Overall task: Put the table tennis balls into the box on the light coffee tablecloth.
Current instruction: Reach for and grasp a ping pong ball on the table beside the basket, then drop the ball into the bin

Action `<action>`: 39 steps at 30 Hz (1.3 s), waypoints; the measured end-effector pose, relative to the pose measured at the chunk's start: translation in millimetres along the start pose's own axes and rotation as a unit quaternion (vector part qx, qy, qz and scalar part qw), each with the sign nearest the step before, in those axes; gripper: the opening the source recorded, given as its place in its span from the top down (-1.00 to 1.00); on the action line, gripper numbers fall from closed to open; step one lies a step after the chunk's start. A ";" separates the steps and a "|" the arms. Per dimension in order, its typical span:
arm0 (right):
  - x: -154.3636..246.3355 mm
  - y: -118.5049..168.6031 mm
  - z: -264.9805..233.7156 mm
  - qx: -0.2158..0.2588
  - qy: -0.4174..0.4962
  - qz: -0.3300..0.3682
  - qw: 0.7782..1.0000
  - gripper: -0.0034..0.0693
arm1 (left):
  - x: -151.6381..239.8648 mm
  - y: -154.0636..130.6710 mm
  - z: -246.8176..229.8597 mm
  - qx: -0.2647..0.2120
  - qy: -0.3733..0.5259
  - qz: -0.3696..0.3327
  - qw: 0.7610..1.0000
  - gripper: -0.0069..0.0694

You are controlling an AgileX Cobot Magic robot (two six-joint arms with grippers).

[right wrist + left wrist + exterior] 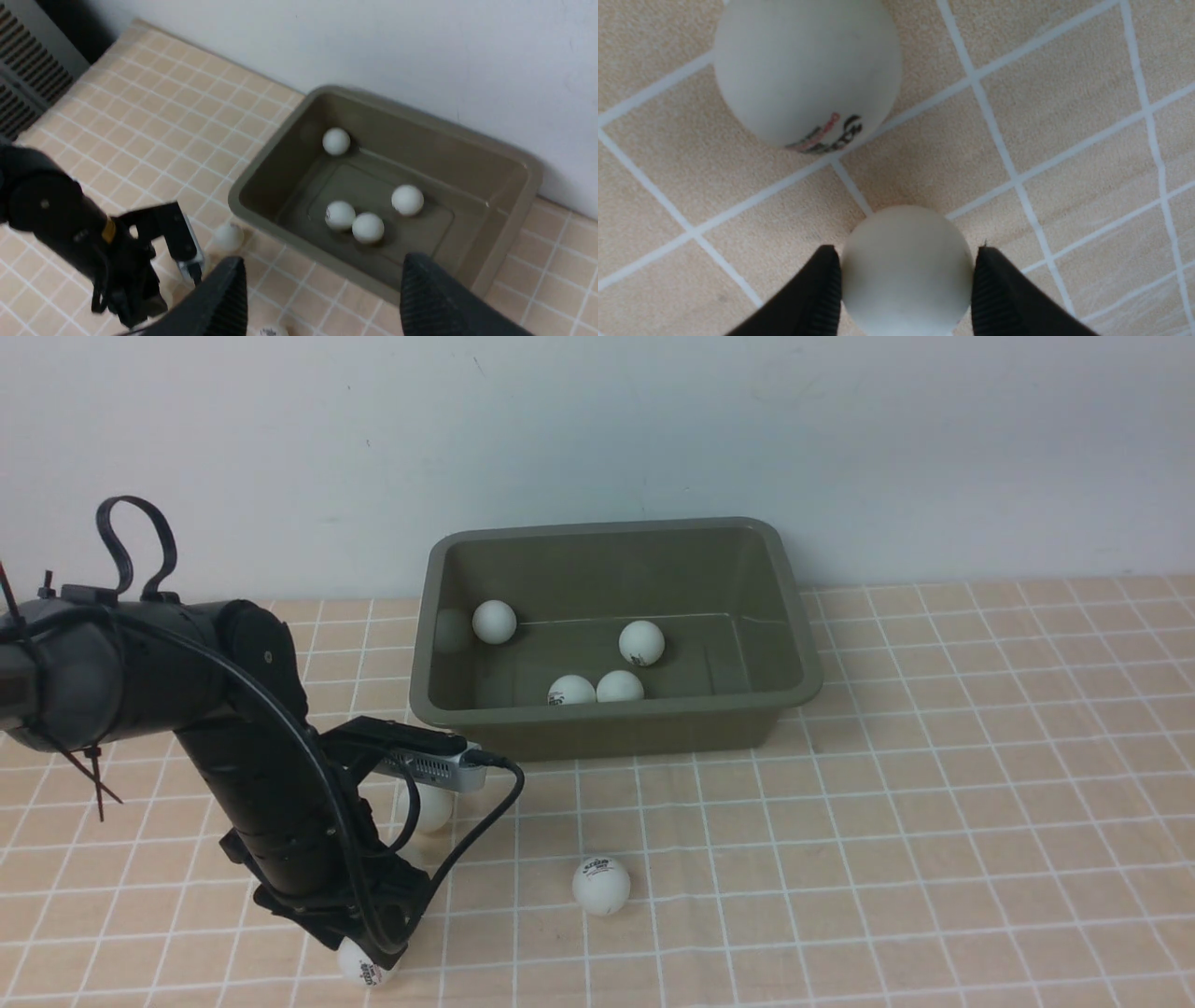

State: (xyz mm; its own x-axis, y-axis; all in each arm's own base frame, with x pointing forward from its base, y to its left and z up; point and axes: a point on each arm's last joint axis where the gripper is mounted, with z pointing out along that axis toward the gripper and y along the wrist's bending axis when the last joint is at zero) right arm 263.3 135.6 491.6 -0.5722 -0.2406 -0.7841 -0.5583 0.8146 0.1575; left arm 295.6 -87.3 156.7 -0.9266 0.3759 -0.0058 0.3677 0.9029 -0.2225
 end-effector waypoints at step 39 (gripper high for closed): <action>248.9 2.6 -89.1 0.115 0.069 0.056 0.989 0.87 | -162.6 -6.6 -89.3 0.030 -0.236 0.087 0.967 0.07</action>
State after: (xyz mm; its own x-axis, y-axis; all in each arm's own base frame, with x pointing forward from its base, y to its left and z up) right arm 65.9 30.8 350.4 -0.7086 -0.1993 -0.6768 -0.3443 0.9350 0.0851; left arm 450.8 -135.8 246.2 -0.7886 0.3712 -0.4902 0.5295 0.8153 -0.2345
